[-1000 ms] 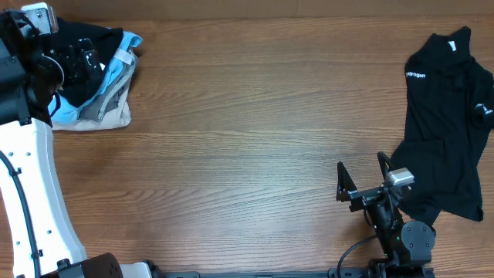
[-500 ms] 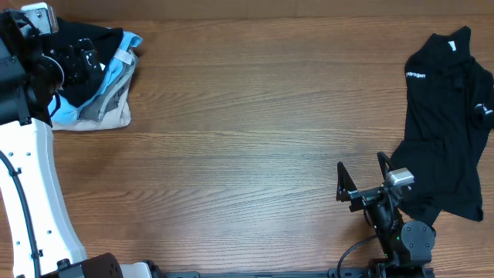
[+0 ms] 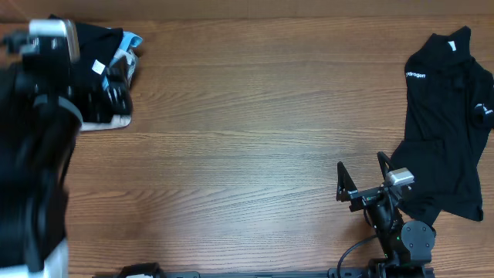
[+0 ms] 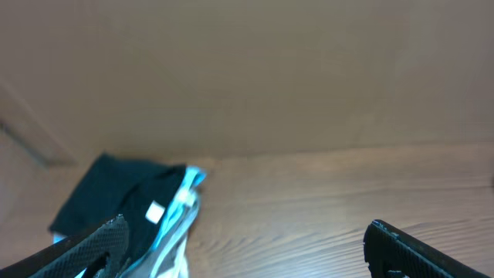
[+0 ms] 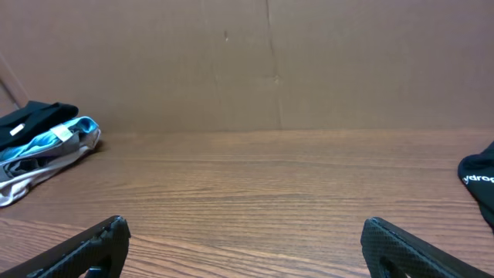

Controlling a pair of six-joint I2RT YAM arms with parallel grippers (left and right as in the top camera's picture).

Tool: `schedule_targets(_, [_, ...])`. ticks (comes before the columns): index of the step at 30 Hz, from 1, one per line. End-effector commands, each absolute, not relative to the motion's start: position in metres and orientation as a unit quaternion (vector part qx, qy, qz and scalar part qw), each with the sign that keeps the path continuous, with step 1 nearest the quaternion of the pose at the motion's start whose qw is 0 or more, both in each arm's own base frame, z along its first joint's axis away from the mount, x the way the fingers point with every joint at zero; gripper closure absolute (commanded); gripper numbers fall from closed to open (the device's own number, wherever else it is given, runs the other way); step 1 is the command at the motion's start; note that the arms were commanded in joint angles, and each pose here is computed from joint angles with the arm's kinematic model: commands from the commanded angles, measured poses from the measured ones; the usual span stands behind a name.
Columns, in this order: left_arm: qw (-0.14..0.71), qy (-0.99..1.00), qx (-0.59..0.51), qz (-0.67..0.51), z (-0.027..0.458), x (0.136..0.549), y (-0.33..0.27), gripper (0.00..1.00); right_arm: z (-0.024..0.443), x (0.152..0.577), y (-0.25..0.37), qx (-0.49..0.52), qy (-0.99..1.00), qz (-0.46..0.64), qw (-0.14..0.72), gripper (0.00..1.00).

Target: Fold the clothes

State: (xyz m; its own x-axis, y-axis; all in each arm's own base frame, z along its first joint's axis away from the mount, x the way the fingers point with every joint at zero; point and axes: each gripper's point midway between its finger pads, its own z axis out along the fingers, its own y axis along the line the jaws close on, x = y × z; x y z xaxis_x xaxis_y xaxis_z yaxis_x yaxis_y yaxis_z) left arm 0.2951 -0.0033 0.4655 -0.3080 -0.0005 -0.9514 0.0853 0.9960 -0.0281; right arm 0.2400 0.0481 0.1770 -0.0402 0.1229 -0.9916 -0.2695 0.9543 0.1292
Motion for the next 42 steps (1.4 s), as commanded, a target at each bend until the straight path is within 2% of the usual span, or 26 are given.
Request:
schedule_targets(1, [0.608, 0.791, 0.036, -0.052, 0.477, 0.256, -0.016, 0.0, 0.176, 0.24, 0.05, -0.055, 0.704, 0.143, 0.693, 0.0])
schedule_targets(5, [0.626, 0.776, 0.048, -0.063, 0.449, 0.235, -0.023, 0.0, 0.176, 0.24, 0.05, -0.055, 0.704, 0.143, 0.693, 0.0])
schedule_targets(11, [0.691, 0.715, 0.072, -0.085, 0.383, 0.238, -0.033, 0.0, 0.176, 0.24, 0.05, -0.055, 0.704, 0.143, 0.693, 0.0])
schedule_targets(18, [0.711, 0.694, 0.071, -0.089, 0.301, 0.234, -0.035, 0.0, 0.176, 0.24, 0.05, -0.055, 0.704, 0.143, 0.693, 0.0])
schedule_targets(22, [0.723, 0.681, 0.075, -0.089, 0.269, 0.232, -0.036, 0.0, 0.176, 0.24, 0.05, -0.055, 0.704, 0.143, 0.693, 0.0])
schedule_targets(32, [0.76, 0.645, 0.051, -0.059, 0.24, 0.234, -0.024, 0.0, 0.176, 0.24, 0.05, -0.055, 0.704, 0.143, 0.693, 0.0])
schedule_targets(42, [0.755, 0.652, 0.04, -0.054, 0.211, 0.243, -0.02, 0.0, 0.176, 0.24, 0.05, -0.055, 0.704, 0.143, 0.693, 0.0])
